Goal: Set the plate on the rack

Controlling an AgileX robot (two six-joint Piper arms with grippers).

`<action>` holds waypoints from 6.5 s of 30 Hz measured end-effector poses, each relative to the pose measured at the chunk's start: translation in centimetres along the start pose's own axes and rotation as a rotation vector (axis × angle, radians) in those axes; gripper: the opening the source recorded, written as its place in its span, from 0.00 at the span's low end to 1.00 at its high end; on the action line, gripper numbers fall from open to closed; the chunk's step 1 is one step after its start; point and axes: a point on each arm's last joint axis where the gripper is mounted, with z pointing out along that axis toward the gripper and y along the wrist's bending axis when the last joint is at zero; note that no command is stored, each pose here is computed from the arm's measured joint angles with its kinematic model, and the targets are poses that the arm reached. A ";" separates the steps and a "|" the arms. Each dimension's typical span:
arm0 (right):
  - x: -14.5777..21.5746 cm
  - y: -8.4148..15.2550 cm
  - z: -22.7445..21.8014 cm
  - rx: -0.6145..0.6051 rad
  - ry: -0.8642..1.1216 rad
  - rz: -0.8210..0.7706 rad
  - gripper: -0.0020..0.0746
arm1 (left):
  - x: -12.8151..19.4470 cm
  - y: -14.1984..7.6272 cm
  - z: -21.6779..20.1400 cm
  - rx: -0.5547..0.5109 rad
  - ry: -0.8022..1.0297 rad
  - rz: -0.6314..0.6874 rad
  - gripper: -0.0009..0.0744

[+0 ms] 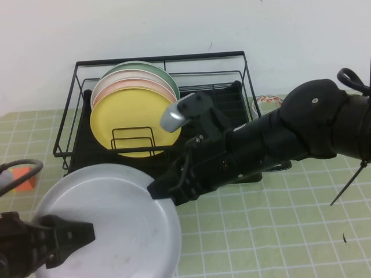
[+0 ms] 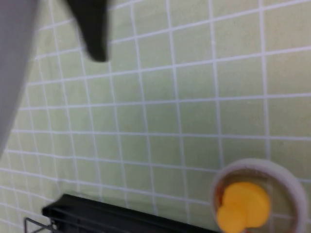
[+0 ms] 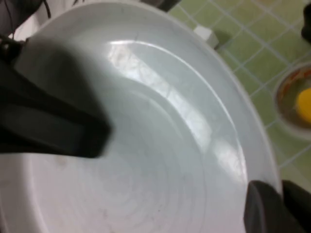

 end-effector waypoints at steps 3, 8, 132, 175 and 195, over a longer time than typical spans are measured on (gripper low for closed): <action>-0.1 -0.4 -0.1 0.030 -0.023 -0.086 0.05 | 0.1 -0.4 0.0 0.041 0.010 0.043 0.23; -0.1 -0.5 -0.1 0.028 -0.035 -0.198 0.07 | 0.0 -0.5 0.0 0.056 -0.009 0.194 0.19; -0.3 7.3 -20.5 0.760 0.441 -0.279 0.03 | -20.3 -1.8 1.1 -0.449 -0.643 0.895 0.04; 24.0 10.1 -21.3 0.746 -0.129 -0.223 0.03 | 4.1 1.7 -8.1 -0.325 -0.959 0.563 0.01; 23.9 10.1 -21.3 0.742 -0.139 -0.223 0.03 | 5.8 1.5 -10.7 -0.322 -1.126 0.564 0.01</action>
